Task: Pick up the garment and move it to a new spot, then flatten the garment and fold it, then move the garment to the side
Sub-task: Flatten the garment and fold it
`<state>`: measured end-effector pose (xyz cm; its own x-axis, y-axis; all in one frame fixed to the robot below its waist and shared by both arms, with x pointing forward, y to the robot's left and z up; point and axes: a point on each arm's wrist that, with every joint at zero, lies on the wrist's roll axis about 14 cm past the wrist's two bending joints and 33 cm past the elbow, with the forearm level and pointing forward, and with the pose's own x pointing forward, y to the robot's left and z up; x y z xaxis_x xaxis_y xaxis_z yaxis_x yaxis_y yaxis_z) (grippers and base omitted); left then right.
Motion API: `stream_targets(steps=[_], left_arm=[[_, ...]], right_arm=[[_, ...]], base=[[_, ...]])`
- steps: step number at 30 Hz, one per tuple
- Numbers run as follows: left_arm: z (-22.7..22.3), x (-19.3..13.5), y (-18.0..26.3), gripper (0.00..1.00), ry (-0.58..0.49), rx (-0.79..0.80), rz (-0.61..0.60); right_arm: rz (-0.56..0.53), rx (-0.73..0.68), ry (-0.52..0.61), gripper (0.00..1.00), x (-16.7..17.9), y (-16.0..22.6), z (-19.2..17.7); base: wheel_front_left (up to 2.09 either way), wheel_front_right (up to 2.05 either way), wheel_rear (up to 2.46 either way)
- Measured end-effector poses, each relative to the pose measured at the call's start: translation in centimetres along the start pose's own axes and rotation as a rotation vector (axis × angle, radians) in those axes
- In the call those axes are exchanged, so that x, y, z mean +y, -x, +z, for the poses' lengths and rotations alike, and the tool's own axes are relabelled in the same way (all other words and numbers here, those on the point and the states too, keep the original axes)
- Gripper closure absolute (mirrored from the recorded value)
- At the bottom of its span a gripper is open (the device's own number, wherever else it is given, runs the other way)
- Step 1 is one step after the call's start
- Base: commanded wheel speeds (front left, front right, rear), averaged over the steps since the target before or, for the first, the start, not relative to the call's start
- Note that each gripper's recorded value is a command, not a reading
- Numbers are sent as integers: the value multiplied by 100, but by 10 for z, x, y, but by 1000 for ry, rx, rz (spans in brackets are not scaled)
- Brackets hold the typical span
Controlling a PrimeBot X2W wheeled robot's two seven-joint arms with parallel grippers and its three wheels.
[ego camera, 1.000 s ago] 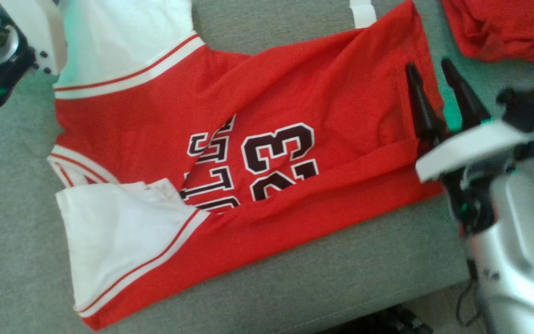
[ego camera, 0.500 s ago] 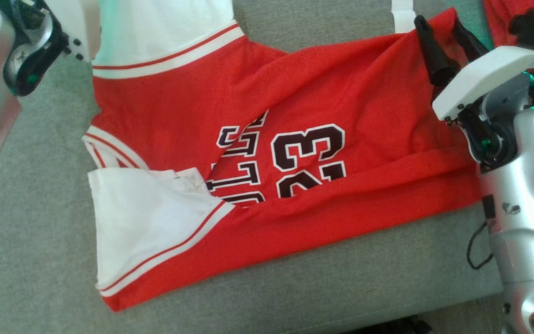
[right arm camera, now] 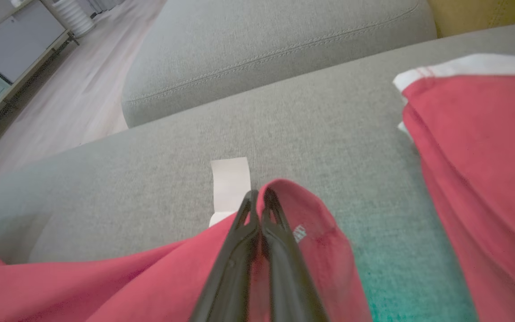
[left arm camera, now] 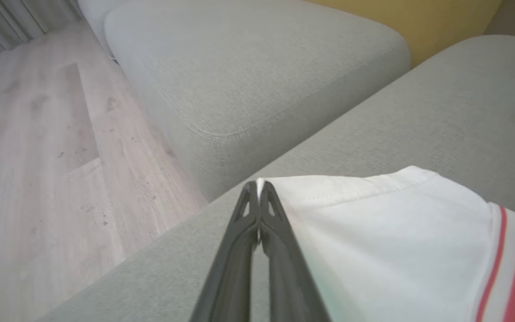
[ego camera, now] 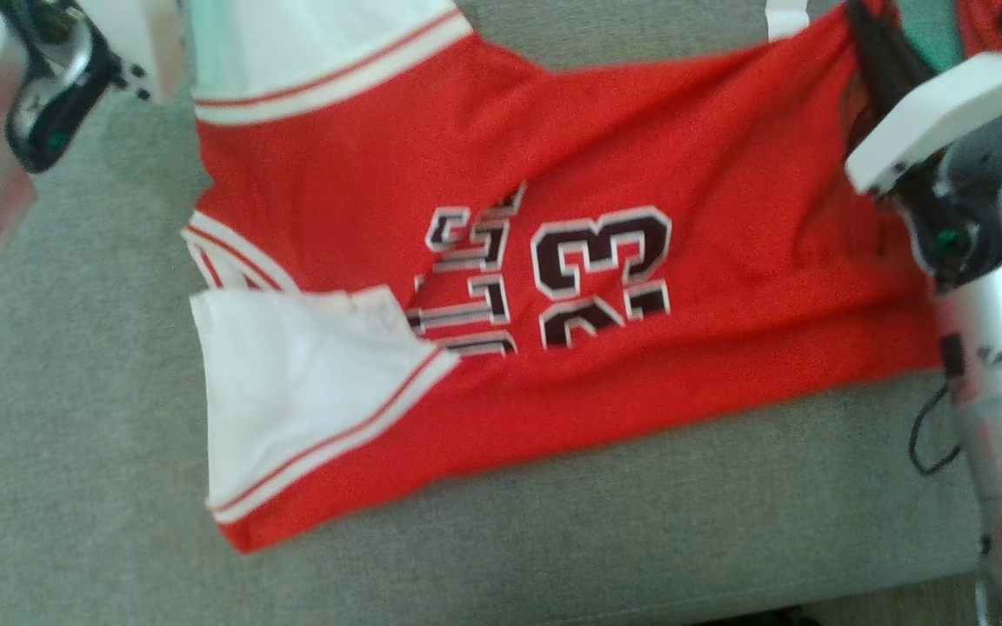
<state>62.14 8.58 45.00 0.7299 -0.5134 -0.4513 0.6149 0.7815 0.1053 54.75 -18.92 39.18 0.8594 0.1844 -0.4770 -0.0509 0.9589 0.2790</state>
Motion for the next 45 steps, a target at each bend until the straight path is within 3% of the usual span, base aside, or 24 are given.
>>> stream_targets(steps=[11,16,27,45], left_arm=[[47,57,20,100,-68,-251,177],[53,64,31,100,-60,-307,214],[19,21,66,100,19,-326,144],[-50,-51,155,100,219,-299,183]], right_arm=[[17,-151,-8,100,0,-21,72],[31,-162,6,100,4,-24,79],[45,-54,10,100,7,-3,22],[-15,-34,21,100,-10,10,2]], base=[[0,0,0],[0,0,0],[0,0,0],[0,0,0]])
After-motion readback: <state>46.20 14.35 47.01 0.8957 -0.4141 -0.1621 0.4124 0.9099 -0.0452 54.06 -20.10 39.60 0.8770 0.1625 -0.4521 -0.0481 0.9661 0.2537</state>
